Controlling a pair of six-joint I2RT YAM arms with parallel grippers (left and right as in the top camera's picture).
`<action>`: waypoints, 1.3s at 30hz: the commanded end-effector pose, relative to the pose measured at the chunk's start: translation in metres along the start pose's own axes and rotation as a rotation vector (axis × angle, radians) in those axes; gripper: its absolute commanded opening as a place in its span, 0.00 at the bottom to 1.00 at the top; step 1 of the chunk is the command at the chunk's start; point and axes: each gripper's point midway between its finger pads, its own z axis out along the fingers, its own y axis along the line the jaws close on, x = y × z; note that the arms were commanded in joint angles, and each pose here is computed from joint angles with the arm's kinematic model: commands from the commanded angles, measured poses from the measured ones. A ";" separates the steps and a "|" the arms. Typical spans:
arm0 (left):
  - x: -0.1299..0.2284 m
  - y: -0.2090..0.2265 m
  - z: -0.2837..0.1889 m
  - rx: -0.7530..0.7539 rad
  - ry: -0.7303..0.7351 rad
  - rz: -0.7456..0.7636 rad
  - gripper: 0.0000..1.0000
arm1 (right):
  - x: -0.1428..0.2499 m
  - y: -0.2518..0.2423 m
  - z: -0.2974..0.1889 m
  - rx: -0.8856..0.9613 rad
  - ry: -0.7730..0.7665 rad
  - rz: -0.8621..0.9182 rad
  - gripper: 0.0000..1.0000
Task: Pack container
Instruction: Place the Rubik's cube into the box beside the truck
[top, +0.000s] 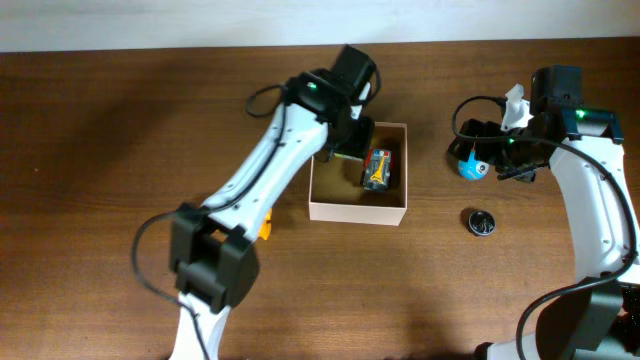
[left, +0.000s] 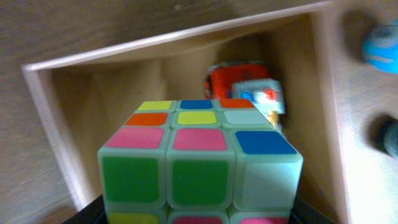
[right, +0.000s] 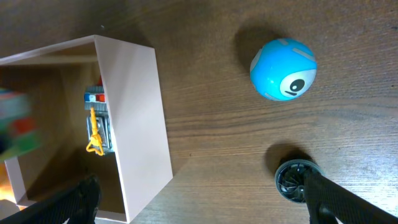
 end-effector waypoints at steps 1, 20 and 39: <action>0.000 0.017 0.031 -0.074 0.021 -0.077 0.47 | -0.006 -0.001 -0.005 0.009 -0.019 0.000 0.99; -0.020 0.037 0.031 -0.193 -0.070 -0.073 0.82 | -0.005 -0.002 -0.005 0.010 -0.013 0.002 0.99; 0.021 0.026 -0.008 -0.140 0.120 0.015 0.22 | -0.005 -0.002 -0.005 0.010 -0.014 0.001 0.99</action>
